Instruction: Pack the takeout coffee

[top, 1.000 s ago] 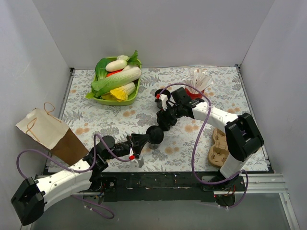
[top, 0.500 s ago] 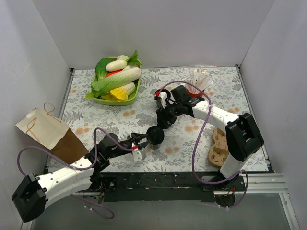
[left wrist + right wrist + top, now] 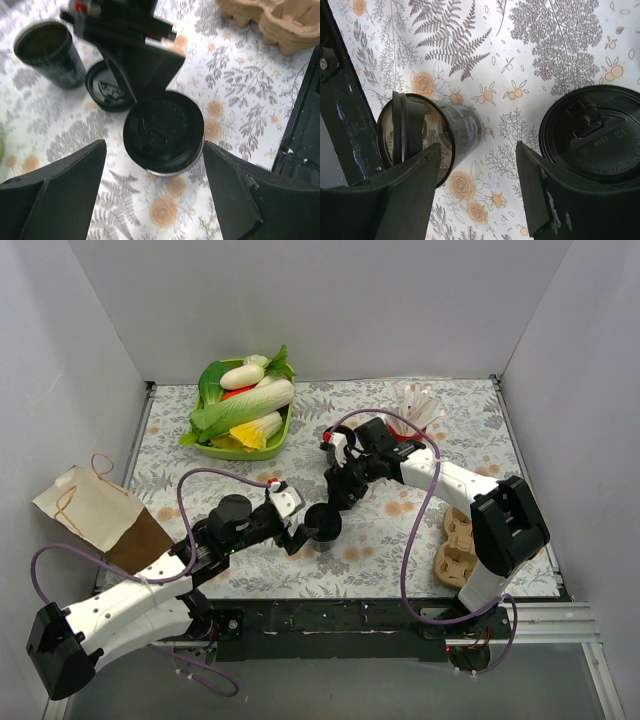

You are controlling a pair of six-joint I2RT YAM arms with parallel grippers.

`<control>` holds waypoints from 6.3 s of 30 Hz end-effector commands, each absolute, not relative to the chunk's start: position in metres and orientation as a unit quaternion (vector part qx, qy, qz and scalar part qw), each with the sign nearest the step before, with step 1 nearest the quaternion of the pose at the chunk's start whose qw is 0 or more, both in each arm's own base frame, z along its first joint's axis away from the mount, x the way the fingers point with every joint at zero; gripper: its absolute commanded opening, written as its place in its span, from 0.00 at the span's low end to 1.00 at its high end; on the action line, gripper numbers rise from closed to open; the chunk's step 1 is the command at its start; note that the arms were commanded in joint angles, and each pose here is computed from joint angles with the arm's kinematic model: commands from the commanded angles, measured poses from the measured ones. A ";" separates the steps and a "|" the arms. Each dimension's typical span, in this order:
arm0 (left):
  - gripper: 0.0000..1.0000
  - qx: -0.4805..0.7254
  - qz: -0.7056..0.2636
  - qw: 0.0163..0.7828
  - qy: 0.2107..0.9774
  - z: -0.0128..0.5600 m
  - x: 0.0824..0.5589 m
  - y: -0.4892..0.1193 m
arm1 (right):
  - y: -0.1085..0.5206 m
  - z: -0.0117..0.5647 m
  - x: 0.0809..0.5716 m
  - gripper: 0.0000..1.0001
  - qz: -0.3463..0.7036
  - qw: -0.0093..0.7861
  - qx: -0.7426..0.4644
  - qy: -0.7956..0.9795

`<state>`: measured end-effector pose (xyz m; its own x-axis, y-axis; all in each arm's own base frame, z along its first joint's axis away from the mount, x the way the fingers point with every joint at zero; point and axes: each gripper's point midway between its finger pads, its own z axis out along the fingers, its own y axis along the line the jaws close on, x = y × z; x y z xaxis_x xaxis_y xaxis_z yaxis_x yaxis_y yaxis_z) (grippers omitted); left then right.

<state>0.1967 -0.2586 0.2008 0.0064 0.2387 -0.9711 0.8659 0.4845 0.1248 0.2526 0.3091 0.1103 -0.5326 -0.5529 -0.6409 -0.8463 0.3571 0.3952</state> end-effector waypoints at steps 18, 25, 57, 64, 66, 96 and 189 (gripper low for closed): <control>0.82 0.290 -0.243 0.426 0.822 0.154 0.234 -0.205 | 0.330 0.158 0.233 0.70 0.370 0.232 -0.500 0.748; 0.81 0.260 -0.248 0.414 0.836 0.158 0.235 -0.202 | 0.330 0.160 0.222 0.69 0.368 0.233 -0.511 0.741; 0.79 0.332 -0.332 0.223 0.854 0.122 0.194 -0.231 | 0.328 0.146 0.209 0.69 0.370 0.218 -0.520 0.739; 0.79 0.328 -0.334 0.224 0.855 0.119 0.197 -0.234 | 0.329 0.142 0.211 0.69 0.366 0.217 -0.521 0.740; 0.79 0.328 -0.334 0.223 0.855 0.119 0.196 -0.234 | 0.329 0.140 0.211 0.69 0.364 0.215 -0.522 0.740; 0.86 0.114 -0.256 0.368 0.886 0.178 0.282 -0.205 | 0.272 0.098 0.079 0.50 0.264 0.273 -0.896 0.232; 0.71 0.314 -0.445 0.098 0.833 0.120 0.248 -0.138 | 0.239 0.266 0.234 0.05 0.531 0.258 -0.417 0.691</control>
